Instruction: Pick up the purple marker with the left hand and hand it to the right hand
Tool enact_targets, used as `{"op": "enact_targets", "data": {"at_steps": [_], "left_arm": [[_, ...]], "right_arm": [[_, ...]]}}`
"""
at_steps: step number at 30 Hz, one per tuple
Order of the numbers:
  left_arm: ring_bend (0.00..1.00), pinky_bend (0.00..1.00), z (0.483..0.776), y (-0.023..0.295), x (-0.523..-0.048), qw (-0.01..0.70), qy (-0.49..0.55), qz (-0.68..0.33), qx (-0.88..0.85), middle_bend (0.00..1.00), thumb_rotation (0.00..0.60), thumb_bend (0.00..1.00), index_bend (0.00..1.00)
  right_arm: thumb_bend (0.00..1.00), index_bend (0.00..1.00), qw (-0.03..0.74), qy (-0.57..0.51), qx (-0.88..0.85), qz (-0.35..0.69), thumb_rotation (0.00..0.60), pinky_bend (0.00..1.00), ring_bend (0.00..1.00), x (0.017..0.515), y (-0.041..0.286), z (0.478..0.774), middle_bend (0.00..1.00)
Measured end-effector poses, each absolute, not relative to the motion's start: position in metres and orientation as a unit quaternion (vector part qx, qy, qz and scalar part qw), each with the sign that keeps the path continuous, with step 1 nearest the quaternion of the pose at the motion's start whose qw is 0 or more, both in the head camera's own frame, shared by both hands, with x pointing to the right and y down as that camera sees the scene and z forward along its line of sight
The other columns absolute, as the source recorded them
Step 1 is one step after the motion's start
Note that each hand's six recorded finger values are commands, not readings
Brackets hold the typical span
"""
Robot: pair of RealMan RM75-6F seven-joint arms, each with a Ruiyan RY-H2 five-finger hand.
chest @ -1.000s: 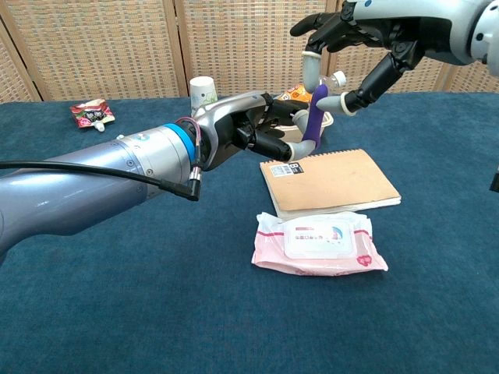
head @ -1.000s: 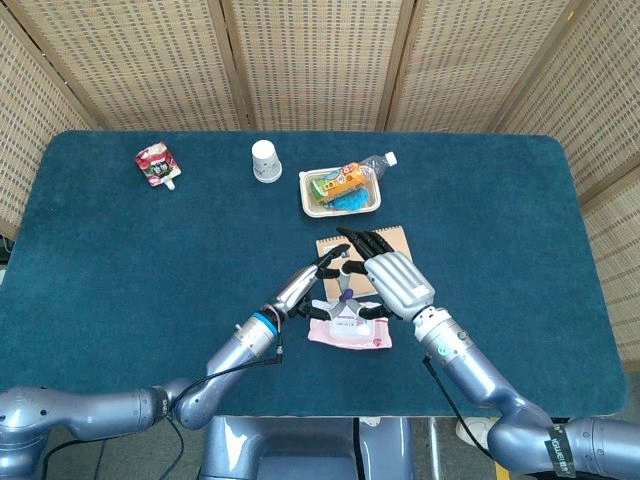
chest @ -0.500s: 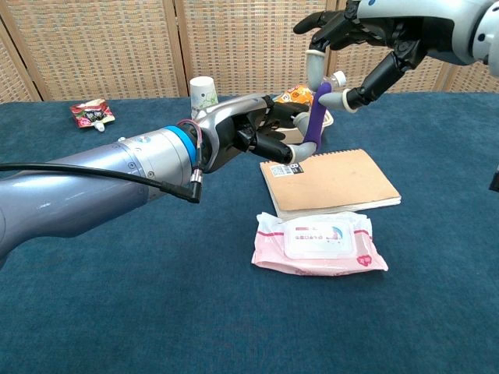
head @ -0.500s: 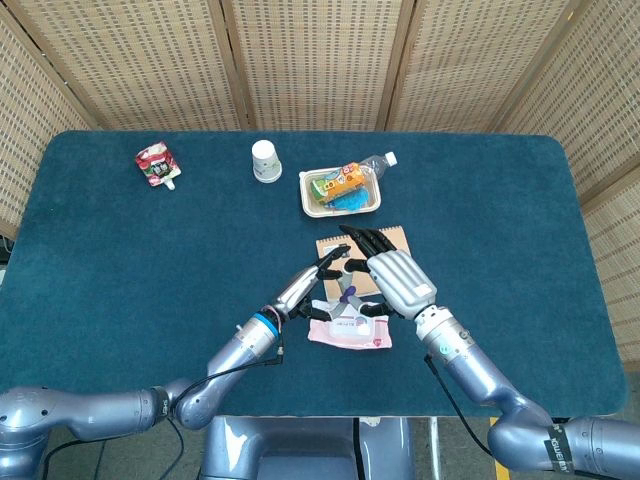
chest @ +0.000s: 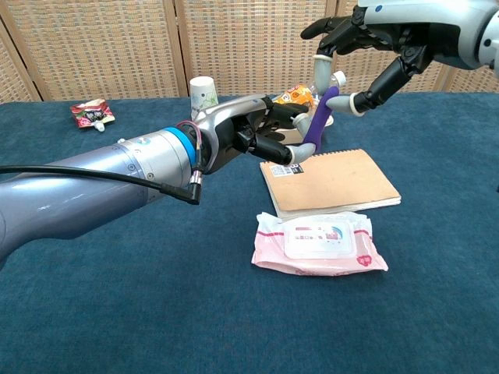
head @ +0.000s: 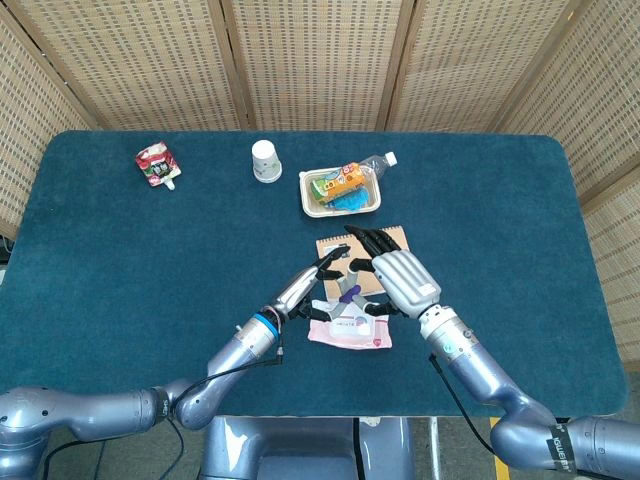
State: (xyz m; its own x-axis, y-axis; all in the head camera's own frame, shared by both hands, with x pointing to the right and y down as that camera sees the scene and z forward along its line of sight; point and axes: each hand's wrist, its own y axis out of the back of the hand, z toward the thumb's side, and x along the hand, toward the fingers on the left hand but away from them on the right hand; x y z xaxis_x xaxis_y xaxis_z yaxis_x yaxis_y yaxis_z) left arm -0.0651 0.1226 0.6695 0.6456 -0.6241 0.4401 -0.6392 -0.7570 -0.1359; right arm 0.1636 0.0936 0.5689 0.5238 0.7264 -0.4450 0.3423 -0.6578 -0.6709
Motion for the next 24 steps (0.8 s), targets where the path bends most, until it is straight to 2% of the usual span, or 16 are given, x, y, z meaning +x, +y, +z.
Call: {"op": "enact_targets", "data": {"at_steps": [5,11,15,24], "left_arm": [[0.0,0.0,0.6684,0.1231,-0.0656,0.016,-0.348,0.234,0.908,0.0,0.6,0.49,0.71],[0.0,0.0,0.6675,0.123,-0.0666,0.018,-0.348,0.233,0.908,0.0,0.6,0.49,0.71],[0.0,0.0,0.6665,0.1224,-0.0669,0.018,-0.349,0.232,0.908,0.0,0.6,0.49,0.71],[0.0,0.0,0.6649,0.1217,-0.0676,0.017,-0.349,0.23,0.908,0.0,0.6,0.49,0.71]], "right_arm": [[0.51,0.56,0.26,-0.321,-0.833,0.369,0.6,0.0,0.0,0.1641,0.0933,0.5702,0.09],[0.57,0.63,0.26,-0.323,-0.832,0.369,0.6,0.0,0.0,0.1644,0.0932,0.5719,0.1],[0.63,0.63,0.266,-0.321,-0.831,0.369,0.6,0.0,0.0,0.1635,0.0931,0.5713,0.1],[0.68,0.64,0.268,-0.317,-0.829,0.374,0.6,0.0,0.0,0.1649,0.0932,0.5722,0.11]]}}
